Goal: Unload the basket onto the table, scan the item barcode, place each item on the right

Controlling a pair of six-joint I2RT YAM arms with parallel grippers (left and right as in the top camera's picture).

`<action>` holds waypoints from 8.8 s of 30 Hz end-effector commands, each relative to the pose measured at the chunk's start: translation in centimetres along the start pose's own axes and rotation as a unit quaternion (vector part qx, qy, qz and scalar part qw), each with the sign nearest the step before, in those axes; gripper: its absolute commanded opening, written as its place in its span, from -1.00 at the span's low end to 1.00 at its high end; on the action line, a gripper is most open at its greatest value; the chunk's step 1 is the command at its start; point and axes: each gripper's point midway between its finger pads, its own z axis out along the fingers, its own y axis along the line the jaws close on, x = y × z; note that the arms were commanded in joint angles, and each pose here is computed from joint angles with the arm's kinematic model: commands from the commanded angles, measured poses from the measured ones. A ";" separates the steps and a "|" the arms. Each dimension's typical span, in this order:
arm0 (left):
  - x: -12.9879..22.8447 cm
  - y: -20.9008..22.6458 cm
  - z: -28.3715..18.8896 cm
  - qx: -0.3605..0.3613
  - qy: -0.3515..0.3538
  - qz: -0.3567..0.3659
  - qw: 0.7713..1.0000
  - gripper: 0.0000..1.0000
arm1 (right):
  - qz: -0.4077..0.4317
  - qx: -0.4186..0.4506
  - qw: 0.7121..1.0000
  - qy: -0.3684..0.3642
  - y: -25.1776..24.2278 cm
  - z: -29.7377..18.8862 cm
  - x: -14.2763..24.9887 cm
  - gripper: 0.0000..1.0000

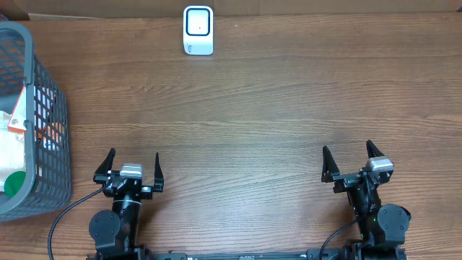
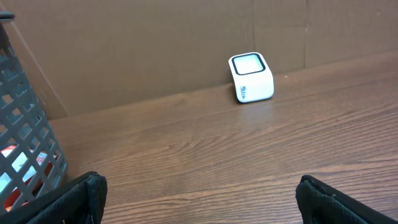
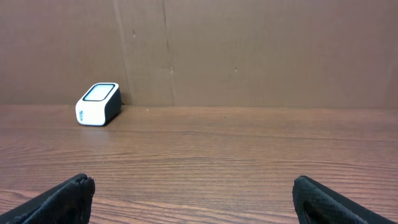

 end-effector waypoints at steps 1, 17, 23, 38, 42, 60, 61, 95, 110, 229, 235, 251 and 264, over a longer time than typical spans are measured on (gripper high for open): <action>-0.6 0.2 -0.1 -0.005 -0.010 -0.011 1.000 1.00 | 0.001 -0.001 1.000 -0.003 0.0 0.0 0.1 1.00; -7.0 0.9 -0.4 0.008 -0.003 -0.051 0.999 1.00 | 0.001 -0.001 1.000 -0.003 0.0 0.0 0.1 1.00; -11.6 0.4 1.1 0.066 0.043 -0.064 0.995 1.00 | 0.001 -0.001 1.000 -0.003 0.0 0.0 0.1 1.00; -18.7 0.9 5.9 0.151 0.329 -0.152 0.920 0.99 | 0.001 -0.001 1.000 -0.003 0.0 0.0 0.1 1.00; -19.5 0.5 6.0 0.171 0.371 -0.171 0.897 0.99 | 0.001 -0.001 1.000 -0.003 0.0 0.0 0.1 1.00; -21.0 2.4 8.4 0.120 0.347 -0.226 0.902 1.00 | 0.001 -0.001 1.000 -0.003 0.0 0.0 0.1 1.00; -21.3 3.1 8.4 0.105 0.343 -0.235 0.903 0.99 | 0.001 -0.001 1.000 -0.003 0.0 0.0 0.1 1.00; -9.6 27.9 -4.8 -0.459 0.385 -0.467 0.651 0.92 | 0.001 -0.001 1.000 -0.003 0.0 0.0 0.1 1.00; 1.5 29.0 -4.4 -0.442 0.462 -0.420 0.644 0.91 | 0.001 -0.001 1.000 -0.003 0.0 0.0 0.1 1.00; 12.5 24.3 2.3 -0.272 0.546 -0.464 0.642 0.99 | 0.001 -0.001 1.000 -0.003 0.0 0.0 0.1 1.00; 14.2 23.0 1.6 -0.268 0.558 -0.469 0.630 0.93 | 0.001 -0.001 1.000 -0.003 0.0 0.0 0.1 1.00; 10.7 24.7 1.9 -0.280 0.547 -0.476 0.629 0.03 | 0.001 -0.001 1.000 -0.003 0.0 0.0 0.1 1.00; -5.6 29.5 3.6 -0.295 0.434 -0.470 0.709 -0.07 | 0.001 -0.001 1.000 -0.003 0.0 0.0 0.1 1.00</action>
